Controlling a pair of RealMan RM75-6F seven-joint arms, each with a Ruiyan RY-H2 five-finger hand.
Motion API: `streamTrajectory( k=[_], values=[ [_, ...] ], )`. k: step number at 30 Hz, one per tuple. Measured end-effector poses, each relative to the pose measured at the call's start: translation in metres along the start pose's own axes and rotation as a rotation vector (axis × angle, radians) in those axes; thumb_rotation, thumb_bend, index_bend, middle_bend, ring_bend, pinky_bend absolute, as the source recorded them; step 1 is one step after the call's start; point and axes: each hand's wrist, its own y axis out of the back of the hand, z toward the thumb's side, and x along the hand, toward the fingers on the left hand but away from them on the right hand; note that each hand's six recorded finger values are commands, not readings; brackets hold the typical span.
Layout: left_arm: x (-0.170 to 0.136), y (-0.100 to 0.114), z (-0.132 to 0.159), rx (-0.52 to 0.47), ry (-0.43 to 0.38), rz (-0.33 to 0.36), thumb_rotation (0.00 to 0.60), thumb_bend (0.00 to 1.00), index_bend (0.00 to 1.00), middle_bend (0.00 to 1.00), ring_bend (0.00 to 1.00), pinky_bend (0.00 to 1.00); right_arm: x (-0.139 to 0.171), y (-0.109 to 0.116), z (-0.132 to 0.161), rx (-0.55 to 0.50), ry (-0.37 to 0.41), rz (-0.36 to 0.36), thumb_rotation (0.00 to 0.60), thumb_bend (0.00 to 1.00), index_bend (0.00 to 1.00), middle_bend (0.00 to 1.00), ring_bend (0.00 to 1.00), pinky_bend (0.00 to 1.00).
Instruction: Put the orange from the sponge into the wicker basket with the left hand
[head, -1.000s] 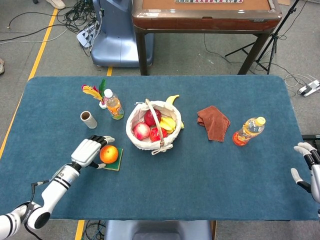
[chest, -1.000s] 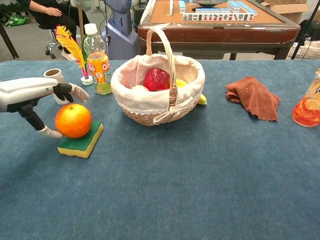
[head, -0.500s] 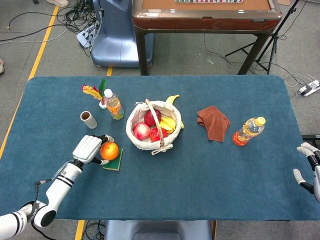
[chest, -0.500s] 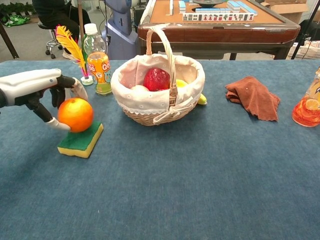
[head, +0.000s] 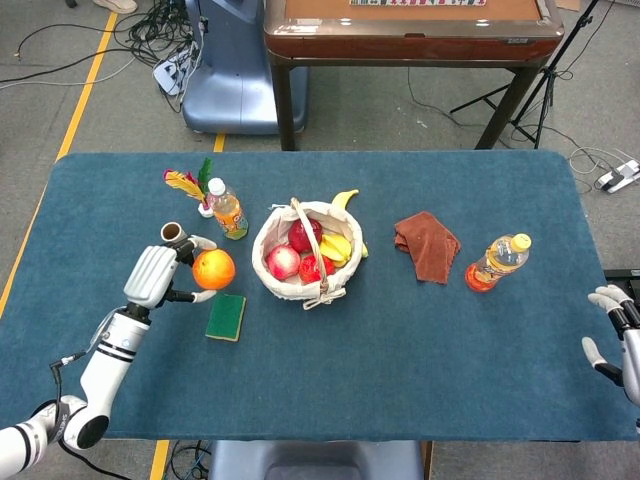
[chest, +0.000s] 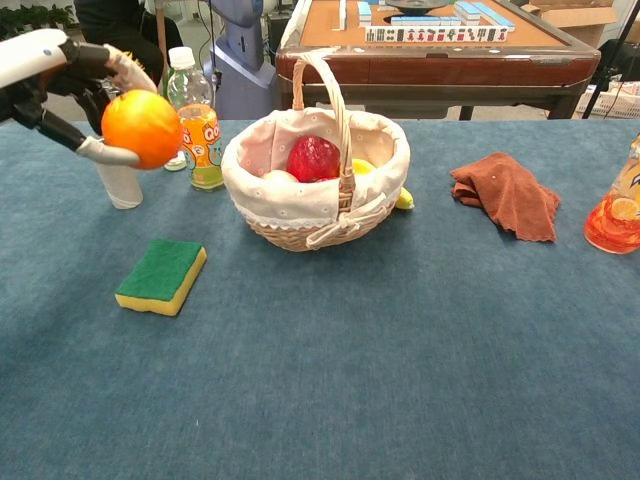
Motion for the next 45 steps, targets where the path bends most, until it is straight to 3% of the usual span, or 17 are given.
streamTrajectory(
  k=[3,12,23,28,31,33,37,45],
  values=[
    [0.008,-0.003,0.013,-0.038,-0.041,0.016,0.600,0.15,0.44,0.52,0.50,0.46,0.000,0.000,-0.001,0.000,-0.006,0.001,0.600,0.25,0.29,0.26,0.28,0.42],
    [0.034,-0.027,0.039,-0.044,-0.079,-0.034,0.600,0.15,0.41,0.52,0.49,0.46,0.002,-0.002,-0.004,-0.001,-0.014,0.008,0.600,0.25,0.29,0.26,0.28,0.42],
    [0.060,-0.041,0.052,-0.039,-0.051,-0.054,0.600,0.15,0.35,0.52,0.48,0.46,0.003,-0.001,-0.006,-0.001,-0.020,0.006,0.600,0.25,0.29,0.26,0.28,0.42],
    [0.065,-0.050,0.054,-0.052,-0.042,-0.088,0.600,0.15,0.28,0.37,0.37,0.46,0.005,-0.002,-0.007,0.003,-0.018,0.012,0.600,0.25,0.29,0.26,0.28,0.42],
    [0.067,-0.056,0.056,-0.056,-0.042,-0.117,0.600,0.14,0.11,0.13,0.18,0.42,0.005,-0.002,-0.008,0.002,-0.024,0.013,0.600,0.25,0.29,0.26,0.28,0.42],
    [0.067,-0.059,0.056,-0.063,-0.036,-0.138,0.600,0.12,0.02,0.02,0.09,0.36,0.005,-0.002,-0.009,0.001,-0.027,0.014,0.600,0.25,0.29,0.26,0.28,0.42],
    [0.069,-0.058,0.056,-0.083,-0.026,-0.142,0.600,0.12,0.00,0.00,0.05,0.30,0.005,-0.003,-0.010,0.001,-0.029,0.014,0.600,0.25,0.29,0.26,0.28,0.42],
    [0.056,-0.041,0.043,-0.056,0.022,-0.127,0.600,0.12,0.00,0.00,0.05,0.29,0.000,-0.004,-0.010,0.001,-0.023,0.020,0.600,0.25,0.29,0.26,0.28,0.42]
  ],
)
